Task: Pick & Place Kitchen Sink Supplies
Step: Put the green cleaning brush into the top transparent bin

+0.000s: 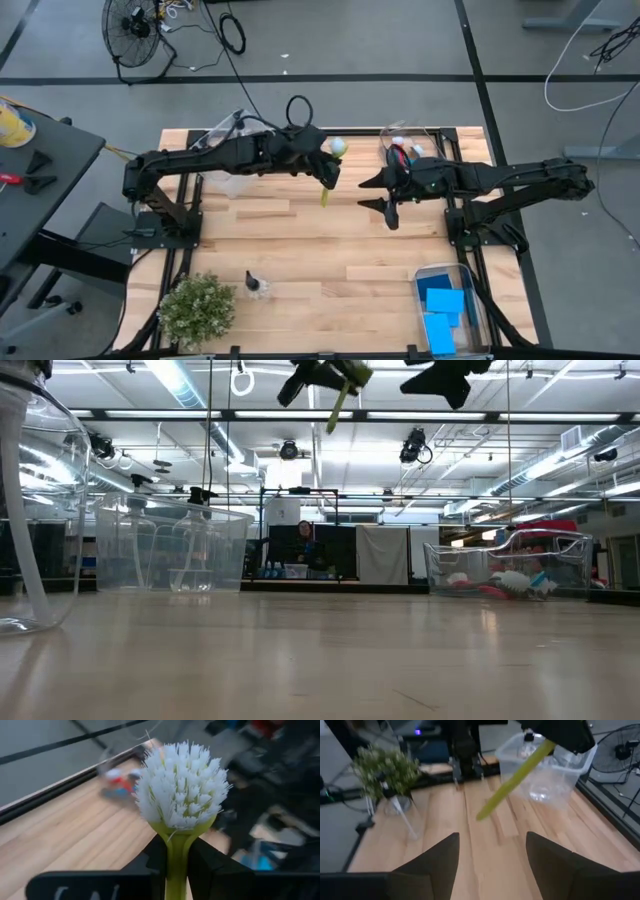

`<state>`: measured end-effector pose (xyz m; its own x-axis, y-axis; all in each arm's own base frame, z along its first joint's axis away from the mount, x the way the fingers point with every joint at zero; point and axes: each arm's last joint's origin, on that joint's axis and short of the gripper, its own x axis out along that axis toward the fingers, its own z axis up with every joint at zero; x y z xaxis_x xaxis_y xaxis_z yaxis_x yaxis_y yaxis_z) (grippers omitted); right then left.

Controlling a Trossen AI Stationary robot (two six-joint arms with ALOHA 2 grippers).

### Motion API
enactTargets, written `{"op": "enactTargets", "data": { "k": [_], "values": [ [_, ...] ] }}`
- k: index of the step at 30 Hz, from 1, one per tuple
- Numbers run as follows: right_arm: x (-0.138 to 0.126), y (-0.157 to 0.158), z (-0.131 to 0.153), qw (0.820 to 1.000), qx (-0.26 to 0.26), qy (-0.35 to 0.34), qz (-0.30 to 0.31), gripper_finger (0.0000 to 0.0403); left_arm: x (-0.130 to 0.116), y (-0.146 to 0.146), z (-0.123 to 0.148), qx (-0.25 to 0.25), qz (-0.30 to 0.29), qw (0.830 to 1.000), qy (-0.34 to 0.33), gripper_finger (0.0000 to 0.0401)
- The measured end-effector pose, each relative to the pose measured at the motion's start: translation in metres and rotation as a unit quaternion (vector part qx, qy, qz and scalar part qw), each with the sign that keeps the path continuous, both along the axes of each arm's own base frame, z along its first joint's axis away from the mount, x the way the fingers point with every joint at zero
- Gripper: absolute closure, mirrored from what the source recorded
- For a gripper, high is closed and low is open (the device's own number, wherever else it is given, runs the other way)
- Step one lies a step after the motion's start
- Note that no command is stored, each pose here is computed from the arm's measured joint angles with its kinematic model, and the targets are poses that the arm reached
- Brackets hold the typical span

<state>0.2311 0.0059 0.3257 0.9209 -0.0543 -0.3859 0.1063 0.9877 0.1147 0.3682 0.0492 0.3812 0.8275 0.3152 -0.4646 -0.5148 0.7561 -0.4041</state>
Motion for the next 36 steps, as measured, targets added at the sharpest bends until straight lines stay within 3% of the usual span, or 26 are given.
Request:
{"op": "enactTargets", "data": {
  "k": [14, 23, 31, 36],
  "values": [
    [0.005, 0.000, 0.016, 0.995, 0.048, -0.091, -0.015, 0.0172, 0.012, -0.003, 0.034, 0.048, -0.097, 0.979, -0.174, 0.0350],
    [0.007, 0.000, 0.027, 0.987, 0.071, -0.147, -0.001, 0.0172, 0.013, -0.005, 0.041, 0.058, -0.114, 0.970, -0.207, 0.0339],
    [0.008, 0.001, 0.030, 0.981, 0.105, -0.161, -0.001, 0.0172, 0.013, -0.005, 0.044, 0.063, -0.118, 0.966, -0.222, 0.0350],
    [0.016, 0.001, 0.028, 0.979, 0.108, -0.173, 0.004, 0.0172, 0.013, -0.006, 0.045, 0.063, -0.123, 0.964, -0.229, 0.0335]
  ]
}}
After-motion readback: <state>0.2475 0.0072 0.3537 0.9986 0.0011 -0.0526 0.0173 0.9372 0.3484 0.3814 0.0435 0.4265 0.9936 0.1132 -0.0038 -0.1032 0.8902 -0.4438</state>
